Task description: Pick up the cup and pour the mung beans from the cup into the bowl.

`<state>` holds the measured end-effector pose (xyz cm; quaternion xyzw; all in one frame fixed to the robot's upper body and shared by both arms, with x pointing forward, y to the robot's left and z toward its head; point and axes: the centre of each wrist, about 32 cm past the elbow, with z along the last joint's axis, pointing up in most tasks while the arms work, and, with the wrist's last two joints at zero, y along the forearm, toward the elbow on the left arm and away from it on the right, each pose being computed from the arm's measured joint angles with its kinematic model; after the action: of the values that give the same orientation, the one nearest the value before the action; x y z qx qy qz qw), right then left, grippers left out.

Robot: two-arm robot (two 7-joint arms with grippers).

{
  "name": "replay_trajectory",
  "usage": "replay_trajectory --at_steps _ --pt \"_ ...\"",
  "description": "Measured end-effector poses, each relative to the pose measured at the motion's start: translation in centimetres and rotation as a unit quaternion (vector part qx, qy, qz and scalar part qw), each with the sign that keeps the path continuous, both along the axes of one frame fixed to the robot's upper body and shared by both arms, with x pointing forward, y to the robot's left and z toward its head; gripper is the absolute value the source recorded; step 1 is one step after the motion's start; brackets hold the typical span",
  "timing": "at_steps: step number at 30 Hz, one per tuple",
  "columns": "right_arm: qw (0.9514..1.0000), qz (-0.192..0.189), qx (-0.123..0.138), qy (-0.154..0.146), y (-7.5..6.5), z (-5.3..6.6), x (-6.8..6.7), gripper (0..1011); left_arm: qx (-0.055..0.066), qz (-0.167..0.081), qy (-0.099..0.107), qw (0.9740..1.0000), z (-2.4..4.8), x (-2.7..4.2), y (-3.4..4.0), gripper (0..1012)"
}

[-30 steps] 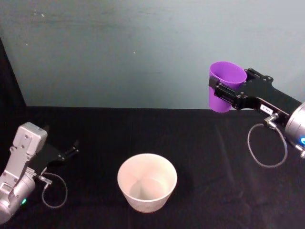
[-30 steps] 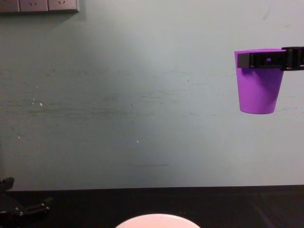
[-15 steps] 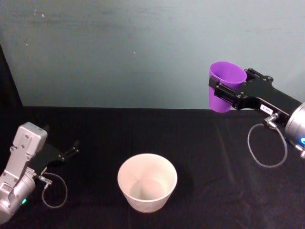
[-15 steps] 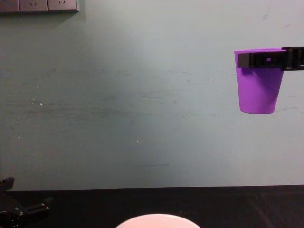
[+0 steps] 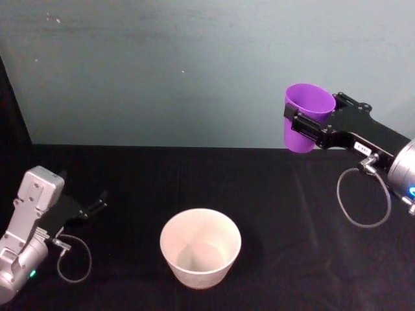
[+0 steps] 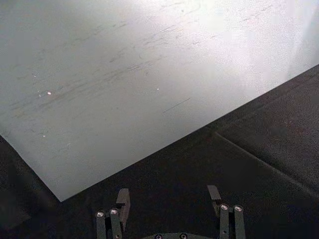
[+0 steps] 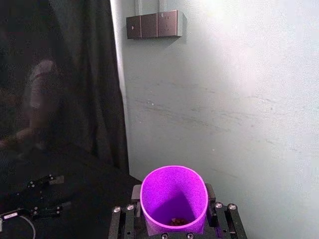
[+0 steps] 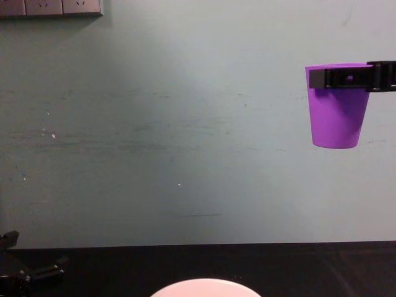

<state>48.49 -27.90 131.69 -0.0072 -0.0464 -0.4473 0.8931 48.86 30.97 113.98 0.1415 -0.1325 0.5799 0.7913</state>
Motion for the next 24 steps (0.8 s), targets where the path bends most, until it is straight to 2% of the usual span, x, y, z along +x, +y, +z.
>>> replay_trajectory --at_steps 24 --pt "1.0000 0.000 0.000 0.000 0.00 0.00 0.00 724 0.000 0.000 0.000 1.0000 0.00 0.00 0.00 1003"
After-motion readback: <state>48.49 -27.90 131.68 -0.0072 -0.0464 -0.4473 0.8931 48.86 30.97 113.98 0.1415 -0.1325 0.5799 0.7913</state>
